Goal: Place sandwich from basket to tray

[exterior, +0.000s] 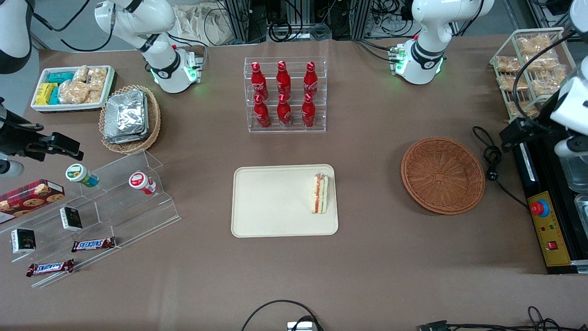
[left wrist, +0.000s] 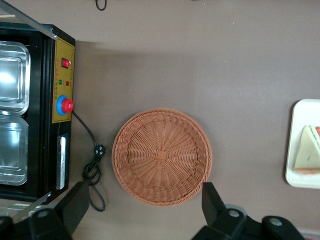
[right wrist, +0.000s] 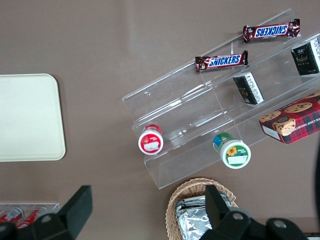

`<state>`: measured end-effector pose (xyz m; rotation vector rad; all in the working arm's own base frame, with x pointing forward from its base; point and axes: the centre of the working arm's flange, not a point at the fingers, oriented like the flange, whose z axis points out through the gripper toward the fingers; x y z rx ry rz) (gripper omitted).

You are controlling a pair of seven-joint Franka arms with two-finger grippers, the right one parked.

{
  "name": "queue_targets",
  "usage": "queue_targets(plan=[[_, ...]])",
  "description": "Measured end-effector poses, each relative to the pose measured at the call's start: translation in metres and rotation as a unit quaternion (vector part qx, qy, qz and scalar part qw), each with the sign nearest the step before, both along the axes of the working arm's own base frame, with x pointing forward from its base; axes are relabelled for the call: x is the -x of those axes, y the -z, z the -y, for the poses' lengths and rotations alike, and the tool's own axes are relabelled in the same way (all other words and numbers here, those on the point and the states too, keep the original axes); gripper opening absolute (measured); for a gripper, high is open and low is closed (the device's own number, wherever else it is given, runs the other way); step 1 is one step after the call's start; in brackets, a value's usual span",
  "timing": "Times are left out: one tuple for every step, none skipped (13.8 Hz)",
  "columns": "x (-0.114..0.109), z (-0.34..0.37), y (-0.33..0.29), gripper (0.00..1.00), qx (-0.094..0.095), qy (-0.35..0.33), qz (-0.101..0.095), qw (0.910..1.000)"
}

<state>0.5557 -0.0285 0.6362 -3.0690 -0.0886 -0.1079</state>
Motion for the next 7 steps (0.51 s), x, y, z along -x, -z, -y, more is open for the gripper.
queue_targets(plan=[[0.006,0.001,-0.005,1.00,0.009,0.003,0.000,1.0000],[0.012,0.003,-0.009,1.00,0.018,0.005,0.001,0.9998],[0.016,0.006,-0.011,1.00,0.025,0.006,0.002,0.9997],[0.020,0.007,-0.012,1.00,0.029,0.006,0.001,0.9996],[0.024,0.007,-0.011,1.00,0.030,0.006,-0.001,0.9995],[0.025,0.008,-0.009,1.00,0.030,0.006,-0.003,0.9995],[0.026,0.008,-0.007,1.00,0.031,0.006,-0.005,0.9995]])
